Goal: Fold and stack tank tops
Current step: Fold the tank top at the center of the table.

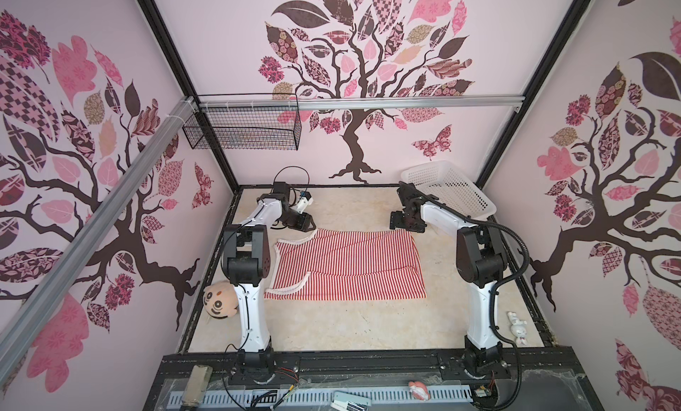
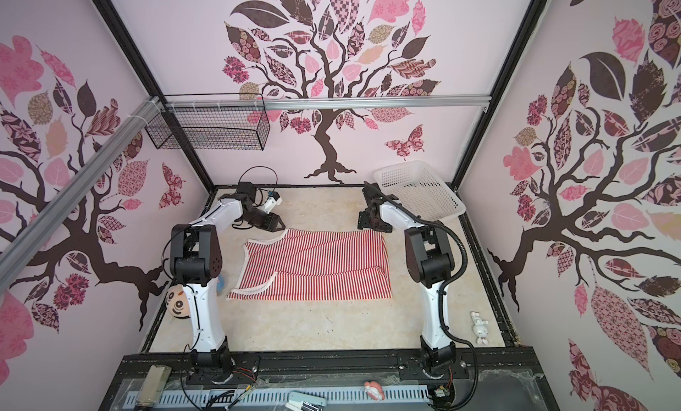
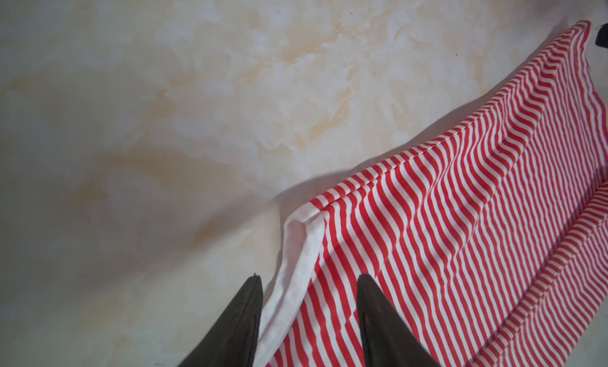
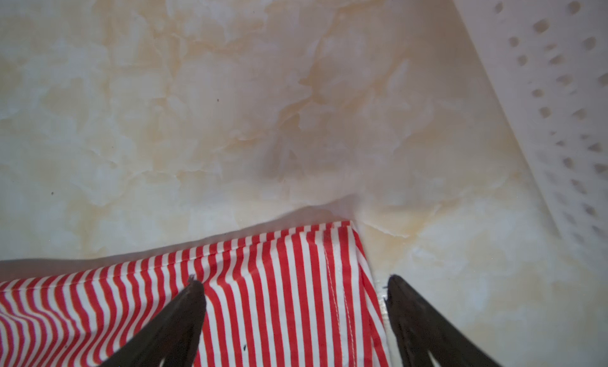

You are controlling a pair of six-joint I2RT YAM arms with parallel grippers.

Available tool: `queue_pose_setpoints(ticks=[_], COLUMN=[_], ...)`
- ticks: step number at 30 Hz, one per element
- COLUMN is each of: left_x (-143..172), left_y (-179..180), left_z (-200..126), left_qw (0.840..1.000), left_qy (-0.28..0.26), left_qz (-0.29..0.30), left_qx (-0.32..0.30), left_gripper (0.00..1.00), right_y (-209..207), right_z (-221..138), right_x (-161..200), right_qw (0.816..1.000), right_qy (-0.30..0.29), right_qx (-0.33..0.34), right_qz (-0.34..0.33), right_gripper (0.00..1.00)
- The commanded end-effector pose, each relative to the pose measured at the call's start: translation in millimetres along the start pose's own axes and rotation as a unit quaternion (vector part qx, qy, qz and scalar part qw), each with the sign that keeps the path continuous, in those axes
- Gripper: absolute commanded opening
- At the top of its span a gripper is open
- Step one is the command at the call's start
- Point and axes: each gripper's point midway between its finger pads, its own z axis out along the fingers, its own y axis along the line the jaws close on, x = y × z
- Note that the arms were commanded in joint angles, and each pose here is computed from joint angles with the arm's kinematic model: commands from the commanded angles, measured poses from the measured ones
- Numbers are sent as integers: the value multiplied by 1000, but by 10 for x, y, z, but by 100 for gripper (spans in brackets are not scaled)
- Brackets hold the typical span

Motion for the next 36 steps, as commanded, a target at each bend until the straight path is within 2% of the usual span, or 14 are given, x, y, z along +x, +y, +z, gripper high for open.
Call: queue_pose_setpoints(ticks=[1,14,16,21,24,31,35,36], left_x=[-68,-55,-54,-53,-39,-17,-25,-26], left_y=[91,-21,-39,-78,-84,31,63,57], left_z=[49,190,198,243,269,332,360,366], left_qw=[1000,999,999,999,999,999,999,999], left_qy=[-2,18,19,23,28,36,38,36], left_qz=[-12,-13,-12,-8,-8,-10,-15,-16], left_qx=[-5,26,28,29,32,6,2,4], left_gripper=[49,52,52,52,53,52,49,45], right_y=[-60,-20,-23,-1,25,36,42,44], right_z=[45,304,320,300,274,147,77,53], right_x=[-58,-99,-112,-148,-157,-176,-181,-188], right_qw=[1000,999,999,999,999,999,998,998], right_qy=[-4,17,17,15,16,8,4,2], right_qx=[5,-16,-18,-23,-29,-38,-43,-44], right_qz=[15,32,34,35,35,34,35,35], right_gripper=[85,68,63,37,28,14,12,11])
